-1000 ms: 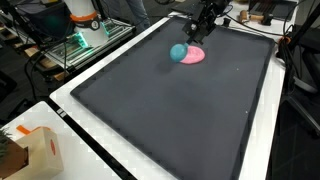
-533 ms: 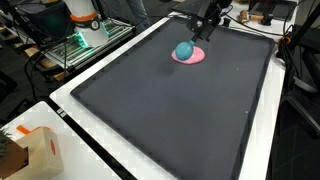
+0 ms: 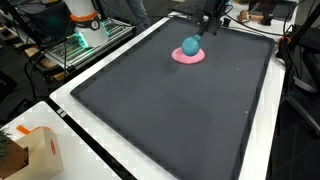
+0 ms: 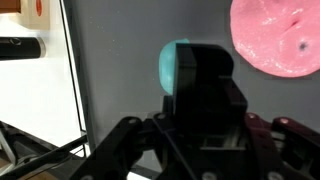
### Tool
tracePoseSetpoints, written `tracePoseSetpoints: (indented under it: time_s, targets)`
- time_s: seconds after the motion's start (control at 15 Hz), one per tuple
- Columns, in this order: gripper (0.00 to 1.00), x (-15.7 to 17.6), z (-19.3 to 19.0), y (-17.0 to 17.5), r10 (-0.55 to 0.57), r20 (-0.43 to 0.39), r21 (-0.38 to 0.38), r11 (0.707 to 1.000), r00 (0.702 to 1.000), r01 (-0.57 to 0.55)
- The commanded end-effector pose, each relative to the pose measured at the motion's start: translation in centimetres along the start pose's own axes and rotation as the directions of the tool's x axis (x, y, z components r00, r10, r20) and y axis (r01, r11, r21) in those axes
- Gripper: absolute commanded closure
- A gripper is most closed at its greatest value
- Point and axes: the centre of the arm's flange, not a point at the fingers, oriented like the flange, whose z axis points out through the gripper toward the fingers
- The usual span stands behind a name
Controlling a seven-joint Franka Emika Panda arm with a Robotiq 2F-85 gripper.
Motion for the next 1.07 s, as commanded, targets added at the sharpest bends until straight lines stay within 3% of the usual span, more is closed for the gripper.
tracePoseSetpoints:
  time_s: [0.0,0.4,1.0]
  targets:
    - [0.75,-0.9,-0.5,2.2,-0.072,0.009,0.117,0.991,0.997,0.070]
    - [0.75,-0.6,-1.0,4.4,-0.183,-0.007,0.280,0.943,0.983,0.178]
    - [0.75,-0.2,0.3,7.1,-0.328,-0.099,0.515,0.791,0.939,0.331]
